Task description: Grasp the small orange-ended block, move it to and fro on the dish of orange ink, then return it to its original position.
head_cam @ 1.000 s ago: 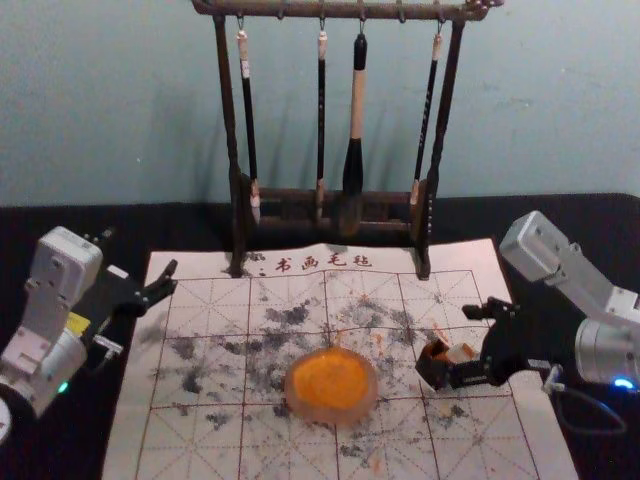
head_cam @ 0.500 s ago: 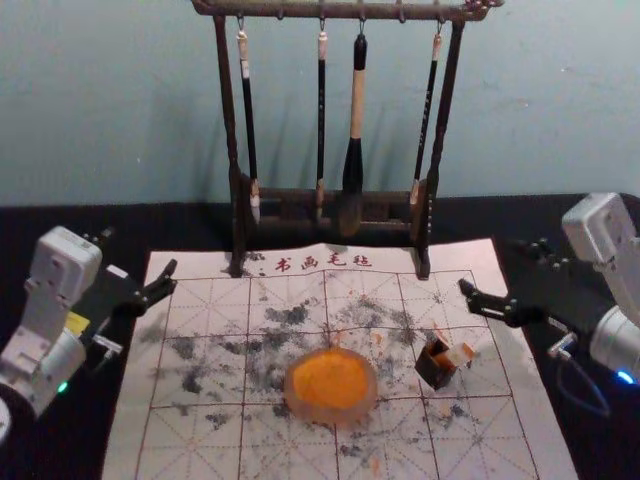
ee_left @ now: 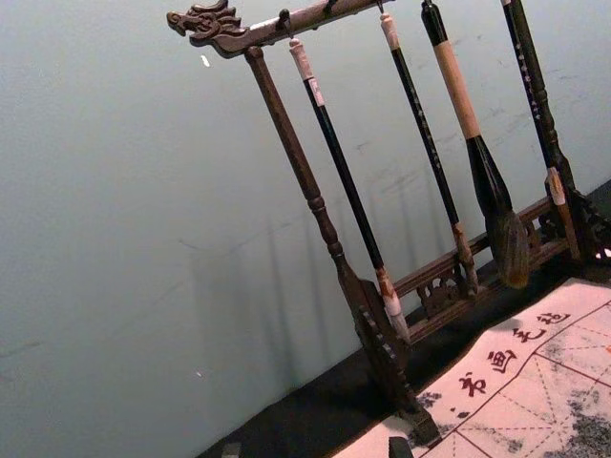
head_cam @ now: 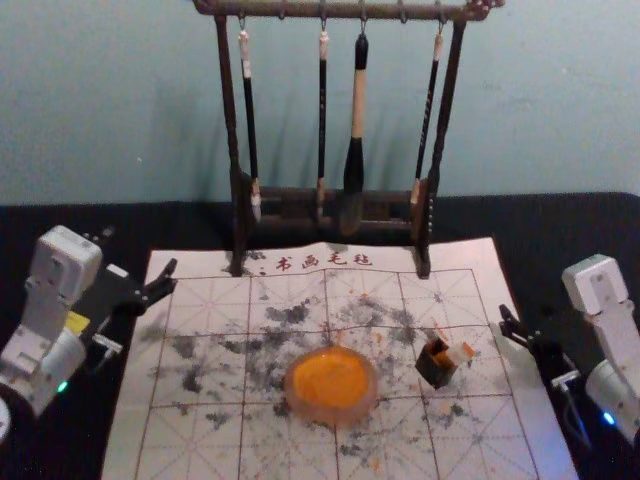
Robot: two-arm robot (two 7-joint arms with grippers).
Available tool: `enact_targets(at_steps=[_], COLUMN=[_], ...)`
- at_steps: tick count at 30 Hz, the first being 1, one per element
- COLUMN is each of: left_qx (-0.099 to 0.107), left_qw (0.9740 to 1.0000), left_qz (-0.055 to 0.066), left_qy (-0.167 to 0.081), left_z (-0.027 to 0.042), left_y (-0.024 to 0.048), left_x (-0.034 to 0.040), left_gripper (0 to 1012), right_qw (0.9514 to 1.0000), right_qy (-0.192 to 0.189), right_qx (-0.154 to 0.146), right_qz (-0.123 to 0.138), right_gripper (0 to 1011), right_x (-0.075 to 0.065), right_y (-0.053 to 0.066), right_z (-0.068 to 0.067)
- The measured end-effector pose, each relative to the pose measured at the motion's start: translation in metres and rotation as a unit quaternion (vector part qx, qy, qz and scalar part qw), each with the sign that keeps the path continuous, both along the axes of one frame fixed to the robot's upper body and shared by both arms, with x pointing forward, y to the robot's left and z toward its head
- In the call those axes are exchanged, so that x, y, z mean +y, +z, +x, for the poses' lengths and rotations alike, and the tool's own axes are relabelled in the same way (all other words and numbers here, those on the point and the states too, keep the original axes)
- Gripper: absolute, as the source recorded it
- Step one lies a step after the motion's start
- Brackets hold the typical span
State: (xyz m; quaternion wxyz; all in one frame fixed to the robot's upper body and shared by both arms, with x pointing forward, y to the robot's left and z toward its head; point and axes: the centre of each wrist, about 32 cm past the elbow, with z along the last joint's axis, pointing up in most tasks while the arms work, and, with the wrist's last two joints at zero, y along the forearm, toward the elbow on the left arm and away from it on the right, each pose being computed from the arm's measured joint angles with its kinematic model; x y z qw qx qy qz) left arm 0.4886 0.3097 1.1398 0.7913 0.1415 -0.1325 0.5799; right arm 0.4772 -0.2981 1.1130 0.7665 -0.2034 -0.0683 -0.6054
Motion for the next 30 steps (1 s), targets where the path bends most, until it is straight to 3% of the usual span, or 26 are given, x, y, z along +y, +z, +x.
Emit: enact_targets(at_steps=[4, 30], left_qx=[0.0, 0.0], left_qw=[1.0, 1.0], left_qz=[0.0, 0.0], left_qy=[0.0, 0.0], left_z=[0.0, 0.0], left_y=[0.0, 0.0], left_x=[0.0, 0.0], left_gripper=[1001, 1001], right_qw=[0.9999, 0.9999], right_qy=[-0.011, -0.011], right_qx=[-0.001, -0.001], right_qz=[0.007, 0.007], right_gripper=[1000, 1000], right_x=[-0.0003, 0.0], right_y=[-0.0049, -0.005], right_z=[0.0028, 0.0035])
